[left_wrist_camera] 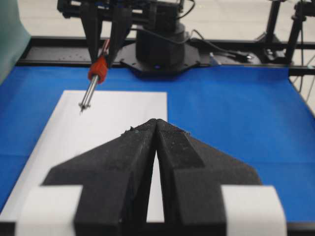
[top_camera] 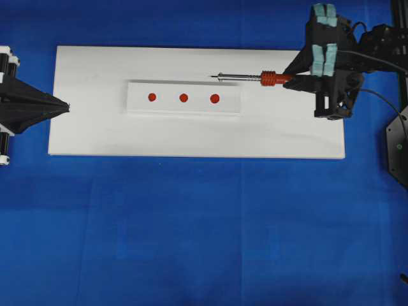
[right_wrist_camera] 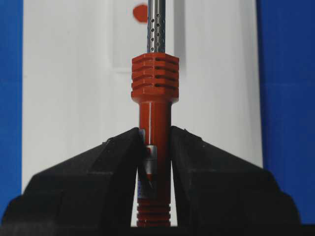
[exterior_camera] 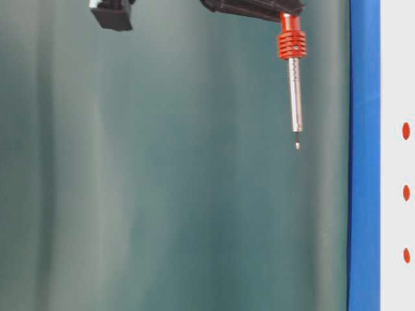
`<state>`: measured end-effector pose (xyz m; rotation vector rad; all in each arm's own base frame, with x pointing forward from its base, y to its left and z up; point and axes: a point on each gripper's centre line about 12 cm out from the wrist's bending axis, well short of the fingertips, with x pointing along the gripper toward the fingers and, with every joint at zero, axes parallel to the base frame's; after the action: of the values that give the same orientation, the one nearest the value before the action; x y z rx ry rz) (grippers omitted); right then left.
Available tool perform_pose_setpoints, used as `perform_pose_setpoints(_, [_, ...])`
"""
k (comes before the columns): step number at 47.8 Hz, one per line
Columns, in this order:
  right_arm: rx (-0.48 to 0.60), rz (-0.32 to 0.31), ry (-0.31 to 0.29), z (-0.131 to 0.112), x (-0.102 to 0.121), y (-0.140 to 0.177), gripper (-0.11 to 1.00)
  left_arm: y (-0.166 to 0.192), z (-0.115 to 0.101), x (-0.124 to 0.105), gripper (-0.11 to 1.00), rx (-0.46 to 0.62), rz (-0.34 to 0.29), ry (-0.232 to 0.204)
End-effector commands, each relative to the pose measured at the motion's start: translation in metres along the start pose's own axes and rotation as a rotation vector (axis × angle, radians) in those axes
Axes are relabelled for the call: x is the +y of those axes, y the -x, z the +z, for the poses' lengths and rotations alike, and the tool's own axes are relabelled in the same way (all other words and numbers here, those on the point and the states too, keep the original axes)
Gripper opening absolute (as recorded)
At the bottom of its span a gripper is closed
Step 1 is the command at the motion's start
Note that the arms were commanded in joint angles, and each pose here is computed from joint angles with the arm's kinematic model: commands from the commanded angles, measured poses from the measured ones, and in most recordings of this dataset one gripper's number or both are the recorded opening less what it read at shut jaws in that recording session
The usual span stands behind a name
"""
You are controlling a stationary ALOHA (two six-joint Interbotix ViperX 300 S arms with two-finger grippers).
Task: Touch the tip of the soldering iron to the mark.
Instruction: 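Carry the iron down to its original spot on the blue table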
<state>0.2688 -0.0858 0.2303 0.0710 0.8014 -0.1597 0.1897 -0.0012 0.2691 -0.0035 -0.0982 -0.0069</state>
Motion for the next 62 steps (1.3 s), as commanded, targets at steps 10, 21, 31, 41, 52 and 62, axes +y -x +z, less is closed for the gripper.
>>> perform_pose_setpoints(10, [-0.041, -0.009, -0.011, 0.01, -0.001, 0.007, 0.06, -0.002, 0.005, 0.0, 0.02, -0.02, -0.002, 0.0])
perform_pose_setpoints(21, [-0.036, 0.013, -0.074, 0.007, 0.006, 0.008, 0.06, -0.002, 0.005, 0.0, 0.02, -0.02, -0.002, 0.0])
perform_pose_setpoints(31, [-0.056, 0.074, -0.107, 0.006, 0.032, 0.013, 0.06, -0.002, 0.006, 0.0, 0.02, -0.025, -0.002, 0.0])
perform_pose_setpoints(41, [-0.077, 0.19, -0.12, 0.004, 0.077, 0.018, 0.06, -0.002, 0.007, 0.0, 0.02, -0.029, -0.002, 0.0])
perform_pose_setpoints(52, [-0.082, 0.303, -0.125, -0.003, 0.122, 0.019, 0.06, -0.002, 0.008, 0.0, 0.02, -0.037, -0.002, 0.0])
perform_pose_setpoints(62, [-0.057, 0.355, -0.113, -0.009, 0.148, 0.013, 0.06, -0.002, 0.009, 0.0, 0.02, -0.041, -0.002, 0.0])
